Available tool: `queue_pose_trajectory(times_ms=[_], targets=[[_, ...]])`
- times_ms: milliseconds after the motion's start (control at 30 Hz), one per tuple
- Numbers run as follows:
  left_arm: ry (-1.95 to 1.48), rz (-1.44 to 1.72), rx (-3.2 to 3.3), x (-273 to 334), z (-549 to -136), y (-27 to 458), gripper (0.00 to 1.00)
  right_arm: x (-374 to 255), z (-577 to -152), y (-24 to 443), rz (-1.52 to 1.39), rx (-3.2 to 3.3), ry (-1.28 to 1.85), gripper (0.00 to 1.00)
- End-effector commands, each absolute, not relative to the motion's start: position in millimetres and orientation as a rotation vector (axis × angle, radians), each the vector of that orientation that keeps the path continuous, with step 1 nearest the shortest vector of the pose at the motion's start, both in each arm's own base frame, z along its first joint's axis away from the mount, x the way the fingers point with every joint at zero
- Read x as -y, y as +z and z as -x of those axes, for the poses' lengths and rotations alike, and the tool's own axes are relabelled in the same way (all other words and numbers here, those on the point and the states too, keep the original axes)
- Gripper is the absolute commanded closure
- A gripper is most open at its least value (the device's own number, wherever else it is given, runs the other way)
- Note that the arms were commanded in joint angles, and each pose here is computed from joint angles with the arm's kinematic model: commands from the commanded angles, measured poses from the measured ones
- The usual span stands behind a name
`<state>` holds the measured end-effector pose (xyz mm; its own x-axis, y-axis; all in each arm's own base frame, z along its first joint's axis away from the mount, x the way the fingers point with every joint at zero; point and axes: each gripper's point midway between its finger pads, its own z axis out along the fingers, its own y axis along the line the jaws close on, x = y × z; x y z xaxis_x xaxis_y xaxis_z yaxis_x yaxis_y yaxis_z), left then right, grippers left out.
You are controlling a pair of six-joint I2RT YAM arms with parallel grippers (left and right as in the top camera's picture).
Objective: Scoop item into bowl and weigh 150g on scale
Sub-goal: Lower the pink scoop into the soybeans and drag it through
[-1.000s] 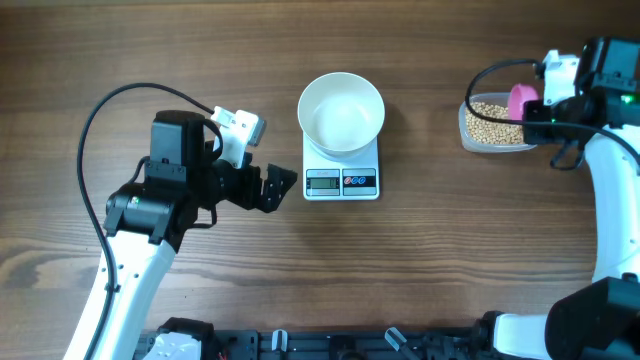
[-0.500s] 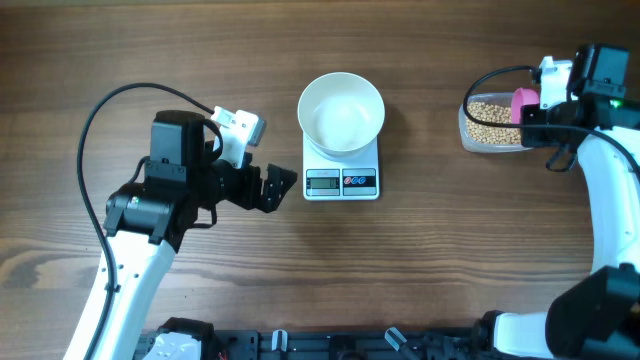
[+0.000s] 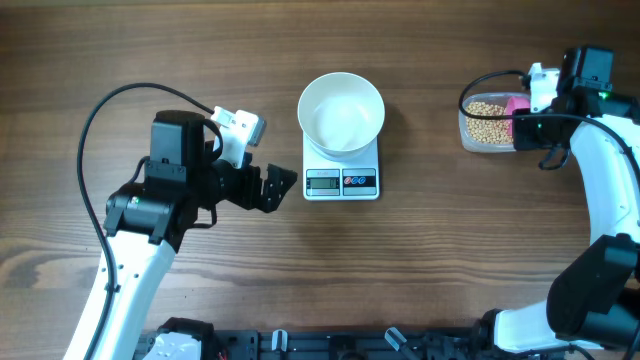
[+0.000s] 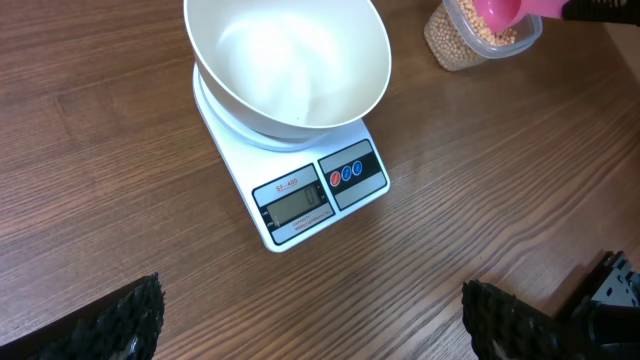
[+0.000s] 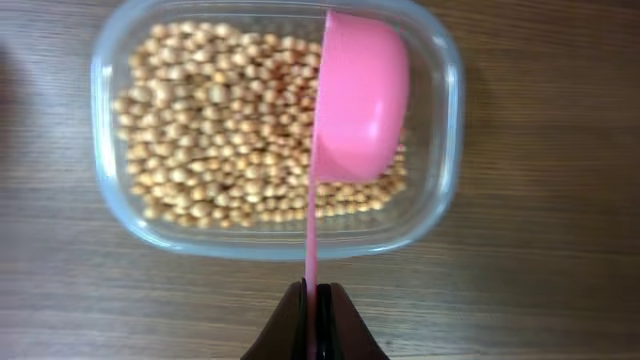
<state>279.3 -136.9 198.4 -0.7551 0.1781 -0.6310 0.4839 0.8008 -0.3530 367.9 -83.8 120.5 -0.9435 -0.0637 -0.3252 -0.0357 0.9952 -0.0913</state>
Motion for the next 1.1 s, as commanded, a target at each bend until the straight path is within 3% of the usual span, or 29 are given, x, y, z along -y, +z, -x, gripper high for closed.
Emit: queue_pose_trajectory(times_ms=[0, 1067], targets=[[-0.701, -0.477, -2.399, 137, -280, 198, 0.00, 66, -365, 114, 0.113, -2.821, 0.015, 0.96], [-0.701, -0.477, -2.399, 137, -280, 198, 0.00, 30, -358, 101, 0.166, -2.844, 0.330, 0.96]])
